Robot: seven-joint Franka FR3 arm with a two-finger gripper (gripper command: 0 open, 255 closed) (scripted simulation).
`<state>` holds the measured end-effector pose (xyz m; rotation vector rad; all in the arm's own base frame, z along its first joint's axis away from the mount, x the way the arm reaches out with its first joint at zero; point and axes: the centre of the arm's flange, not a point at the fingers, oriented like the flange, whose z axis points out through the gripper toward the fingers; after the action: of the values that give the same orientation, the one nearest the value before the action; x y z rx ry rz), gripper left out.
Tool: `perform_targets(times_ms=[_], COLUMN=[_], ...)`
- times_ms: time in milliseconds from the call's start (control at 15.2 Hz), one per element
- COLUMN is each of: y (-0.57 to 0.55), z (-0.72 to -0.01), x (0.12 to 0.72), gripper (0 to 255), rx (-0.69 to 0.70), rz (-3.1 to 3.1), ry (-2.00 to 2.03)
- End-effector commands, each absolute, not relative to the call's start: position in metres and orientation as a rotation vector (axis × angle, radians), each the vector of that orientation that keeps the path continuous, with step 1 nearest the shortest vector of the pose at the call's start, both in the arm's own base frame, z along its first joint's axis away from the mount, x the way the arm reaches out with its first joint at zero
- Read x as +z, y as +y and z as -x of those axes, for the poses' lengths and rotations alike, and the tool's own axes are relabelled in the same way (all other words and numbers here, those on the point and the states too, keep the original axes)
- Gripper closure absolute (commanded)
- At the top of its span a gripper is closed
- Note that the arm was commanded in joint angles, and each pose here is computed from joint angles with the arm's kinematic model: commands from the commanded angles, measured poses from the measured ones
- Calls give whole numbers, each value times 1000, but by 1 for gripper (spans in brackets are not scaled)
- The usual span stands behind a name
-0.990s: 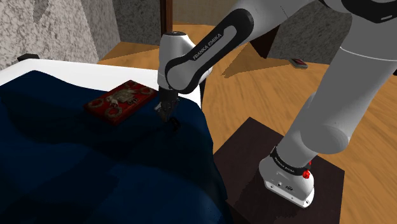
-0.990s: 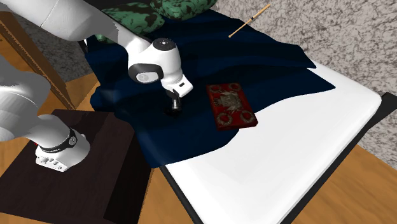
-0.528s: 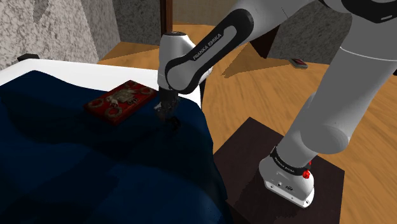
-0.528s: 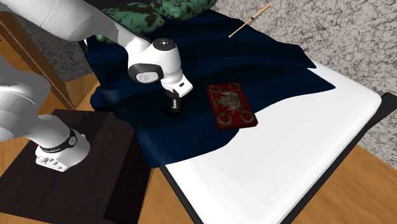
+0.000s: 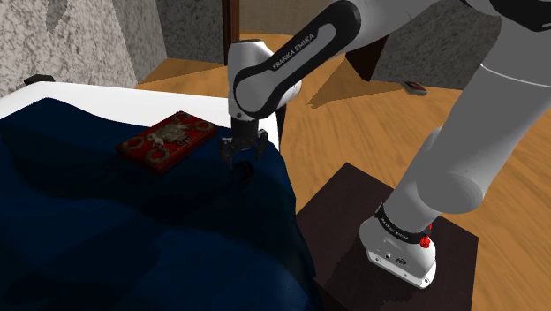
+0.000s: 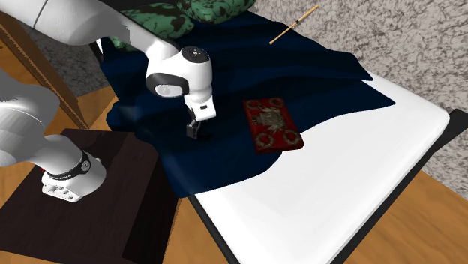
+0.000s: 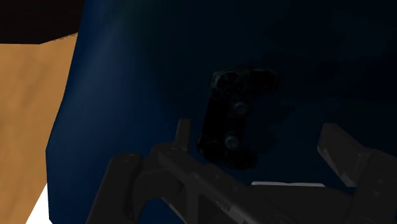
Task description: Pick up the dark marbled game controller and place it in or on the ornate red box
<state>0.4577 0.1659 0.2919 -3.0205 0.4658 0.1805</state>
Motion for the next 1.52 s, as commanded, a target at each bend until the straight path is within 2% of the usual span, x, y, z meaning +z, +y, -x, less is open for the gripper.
perform_targets(times_ms=[0,660,726,1452], y=[167,168,168,168], z=[-456,-455,-455,-455], x=[282,269,269,279], gripper=[0,0,255,255], rx=[184,185,185,184], rz=[3019,3019,3019,3019], ry=[476,476,476,476])
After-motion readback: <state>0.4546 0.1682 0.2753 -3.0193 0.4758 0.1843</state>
